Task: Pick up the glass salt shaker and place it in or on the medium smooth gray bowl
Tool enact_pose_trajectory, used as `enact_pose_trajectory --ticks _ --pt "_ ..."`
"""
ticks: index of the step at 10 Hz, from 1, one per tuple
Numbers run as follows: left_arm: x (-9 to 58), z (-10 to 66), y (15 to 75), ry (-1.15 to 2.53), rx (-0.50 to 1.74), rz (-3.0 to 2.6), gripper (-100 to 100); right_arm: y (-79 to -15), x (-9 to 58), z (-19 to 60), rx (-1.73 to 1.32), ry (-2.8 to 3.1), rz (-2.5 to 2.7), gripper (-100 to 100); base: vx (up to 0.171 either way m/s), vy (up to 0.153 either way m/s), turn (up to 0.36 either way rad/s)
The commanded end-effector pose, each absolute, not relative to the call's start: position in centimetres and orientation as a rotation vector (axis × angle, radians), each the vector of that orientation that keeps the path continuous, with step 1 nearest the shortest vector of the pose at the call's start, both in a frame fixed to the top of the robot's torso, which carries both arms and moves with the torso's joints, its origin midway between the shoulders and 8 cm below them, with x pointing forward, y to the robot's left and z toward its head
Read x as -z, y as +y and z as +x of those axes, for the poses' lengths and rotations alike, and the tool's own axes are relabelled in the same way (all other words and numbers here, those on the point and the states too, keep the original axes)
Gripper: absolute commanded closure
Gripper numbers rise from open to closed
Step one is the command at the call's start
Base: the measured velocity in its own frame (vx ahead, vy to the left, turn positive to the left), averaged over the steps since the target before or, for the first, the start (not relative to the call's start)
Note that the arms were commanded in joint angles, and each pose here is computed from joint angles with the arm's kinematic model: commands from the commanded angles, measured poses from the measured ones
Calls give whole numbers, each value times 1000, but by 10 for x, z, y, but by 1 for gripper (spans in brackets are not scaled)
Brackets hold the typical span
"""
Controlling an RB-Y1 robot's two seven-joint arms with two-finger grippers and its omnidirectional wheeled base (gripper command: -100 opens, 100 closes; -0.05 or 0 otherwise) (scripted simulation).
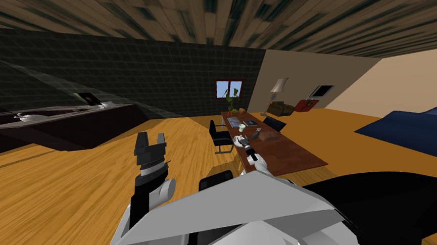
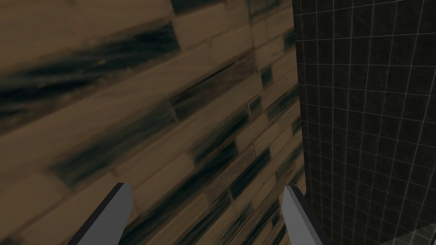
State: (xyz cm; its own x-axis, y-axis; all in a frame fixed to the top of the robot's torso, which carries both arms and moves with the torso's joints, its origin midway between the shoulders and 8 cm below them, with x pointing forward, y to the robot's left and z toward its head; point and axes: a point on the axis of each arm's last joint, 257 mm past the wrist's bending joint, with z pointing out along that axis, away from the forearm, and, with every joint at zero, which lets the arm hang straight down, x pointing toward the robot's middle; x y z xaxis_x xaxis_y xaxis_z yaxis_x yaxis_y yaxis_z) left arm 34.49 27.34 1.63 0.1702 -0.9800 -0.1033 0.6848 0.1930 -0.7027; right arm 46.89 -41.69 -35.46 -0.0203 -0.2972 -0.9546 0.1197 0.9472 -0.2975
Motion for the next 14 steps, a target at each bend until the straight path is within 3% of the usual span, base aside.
enact_pose_trajectory --ticks 1,2,3,4,7,14 --pt "-16 345 273 624 1280 -578 0 -417 355 469 334 1558 -142 -100 0 0 0" --pt "-16 345 273 624 1280 -578 0 -417 355 469 334 1558 -142 -100 0 0 0" --pt "-16 345 273 624 1280 -578 0 -417 355 469 334 1558 -142 0 0 0 0" --pt "-16 345 273 624 1280 -578 0 -438 345 479 358 1562 -125 -100 -72 13 183" --pt "-16 345 273 624 1281 -578 0 -470 328 494 395 1567 -95 -100 -151 42 175" --pt "-16 345 273 624 1280 -578 0 -513 302 512 443 1567 -46 -100 -74 27 90"
